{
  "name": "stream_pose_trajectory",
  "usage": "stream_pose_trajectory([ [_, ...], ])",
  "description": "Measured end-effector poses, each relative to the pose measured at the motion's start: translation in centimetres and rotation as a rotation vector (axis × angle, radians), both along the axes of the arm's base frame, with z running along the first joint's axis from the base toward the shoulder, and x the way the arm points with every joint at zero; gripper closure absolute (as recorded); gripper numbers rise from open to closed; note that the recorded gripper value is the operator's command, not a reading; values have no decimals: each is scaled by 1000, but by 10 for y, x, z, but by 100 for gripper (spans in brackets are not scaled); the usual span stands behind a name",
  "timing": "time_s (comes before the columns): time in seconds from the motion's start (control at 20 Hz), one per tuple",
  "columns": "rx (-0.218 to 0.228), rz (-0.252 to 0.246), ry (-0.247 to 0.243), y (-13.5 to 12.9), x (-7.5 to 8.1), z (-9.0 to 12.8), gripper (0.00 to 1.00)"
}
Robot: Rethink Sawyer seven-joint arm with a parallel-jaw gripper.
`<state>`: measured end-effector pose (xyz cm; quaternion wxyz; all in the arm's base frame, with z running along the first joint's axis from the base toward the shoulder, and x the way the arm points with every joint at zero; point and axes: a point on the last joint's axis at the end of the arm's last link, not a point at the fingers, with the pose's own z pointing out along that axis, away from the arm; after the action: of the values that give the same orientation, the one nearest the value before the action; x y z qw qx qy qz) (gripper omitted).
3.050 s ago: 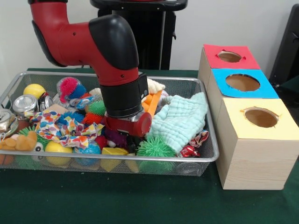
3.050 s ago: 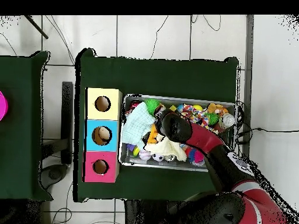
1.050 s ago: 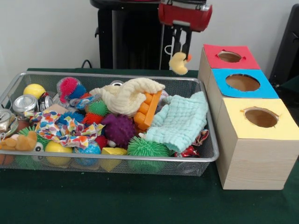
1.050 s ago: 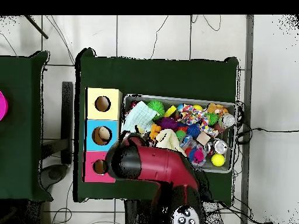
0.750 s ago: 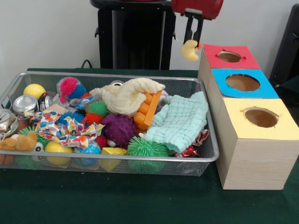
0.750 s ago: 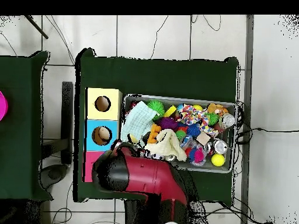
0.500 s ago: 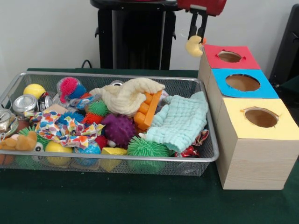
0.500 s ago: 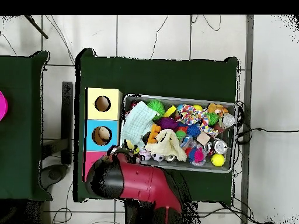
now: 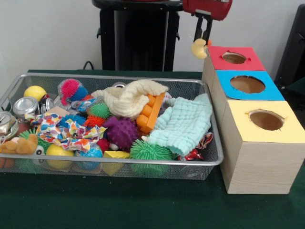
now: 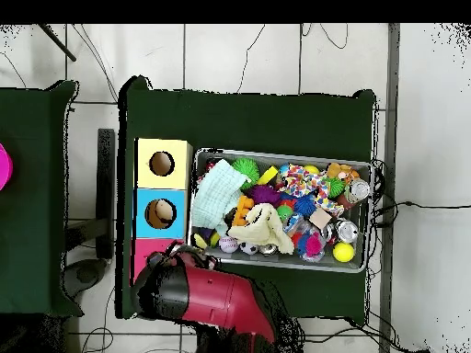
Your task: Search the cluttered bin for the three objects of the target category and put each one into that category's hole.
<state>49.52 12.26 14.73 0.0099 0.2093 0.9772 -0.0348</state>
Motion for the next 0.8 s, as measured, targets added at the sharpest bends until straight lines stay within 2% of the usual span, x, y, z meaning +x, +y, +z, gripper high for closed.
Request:
stream_pose_trajectory([
  [0.1, -1, 8, 5, 12, -7, -5, 100],
  [0.15, -2, 20, 8, 25, -16, -11, 100],
  [0.25, -3, 24, 11, 32, -21, -13, 100],
  [0.45, -5, 29, 25, 65, -45, -23, 100],
  [0.65, -4, 10, 30, 81, -56, -27, 100],
  [0.8, -7, -24, 29, 80, -60, -32, 100],
])
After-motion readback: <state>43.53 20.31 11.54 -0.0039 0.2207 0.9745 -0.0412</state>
